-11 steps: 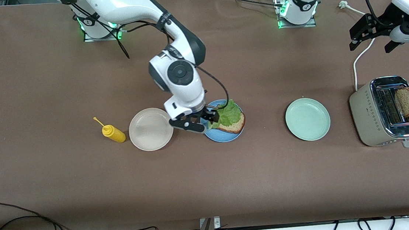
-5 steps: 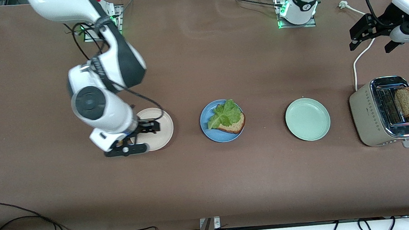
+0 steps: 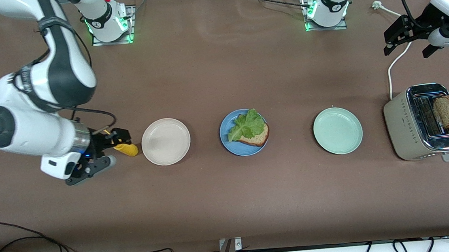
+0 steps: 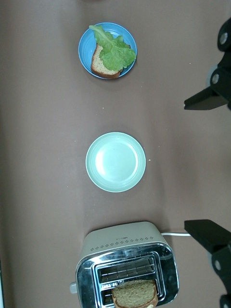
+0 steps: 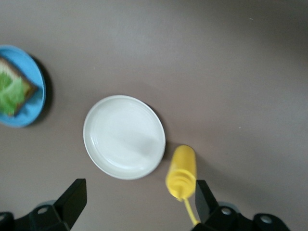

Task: Make sandwich in blue plate with both arms
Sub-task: 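Move the right gripper toward the yellow squeeze bottle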

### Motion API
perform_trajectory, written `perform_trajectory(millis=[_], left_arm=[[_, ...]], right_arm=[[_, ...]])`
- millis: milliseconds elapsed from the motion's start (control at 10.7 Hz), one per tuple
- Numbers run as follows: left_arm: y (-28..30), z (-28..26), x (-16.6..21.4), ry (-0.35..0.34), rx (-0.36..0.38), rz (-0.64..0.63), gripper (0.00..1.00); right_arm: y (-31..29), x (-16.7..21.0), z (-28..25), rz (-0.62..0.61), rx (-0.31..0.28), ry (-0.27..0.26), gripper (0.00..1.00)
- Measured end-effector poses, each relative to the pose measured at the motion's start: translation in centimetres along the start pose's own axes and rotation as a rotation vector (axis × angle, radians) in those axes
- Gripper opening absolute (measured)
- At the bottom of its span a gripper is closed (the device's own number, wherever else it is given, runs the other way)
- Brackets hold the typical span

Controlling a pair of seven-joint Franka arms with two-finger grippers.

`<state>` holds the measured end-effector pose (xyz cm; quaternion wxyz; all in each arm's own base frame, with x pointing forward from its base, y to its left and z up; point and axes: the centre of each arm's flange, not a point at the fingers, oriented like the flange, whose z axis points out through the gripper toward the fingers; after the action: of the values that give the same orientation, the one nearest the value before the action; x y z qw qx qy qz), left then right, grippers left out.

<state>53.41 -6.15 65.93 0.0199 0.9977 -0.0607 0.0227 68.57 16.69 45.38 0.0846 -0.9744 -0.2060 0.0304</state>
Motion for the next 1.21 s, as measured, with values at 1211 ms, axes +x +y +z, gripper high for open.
perform_trajectory(millis=[1211], left_arm=[[-0.6, 0.2, -0.4, -0.033, 0.000, -0.011, 1.00]], right_arm=[[24.7, -12.9, 12.2, -0.855, 0.385, 0.479, 1.00]])
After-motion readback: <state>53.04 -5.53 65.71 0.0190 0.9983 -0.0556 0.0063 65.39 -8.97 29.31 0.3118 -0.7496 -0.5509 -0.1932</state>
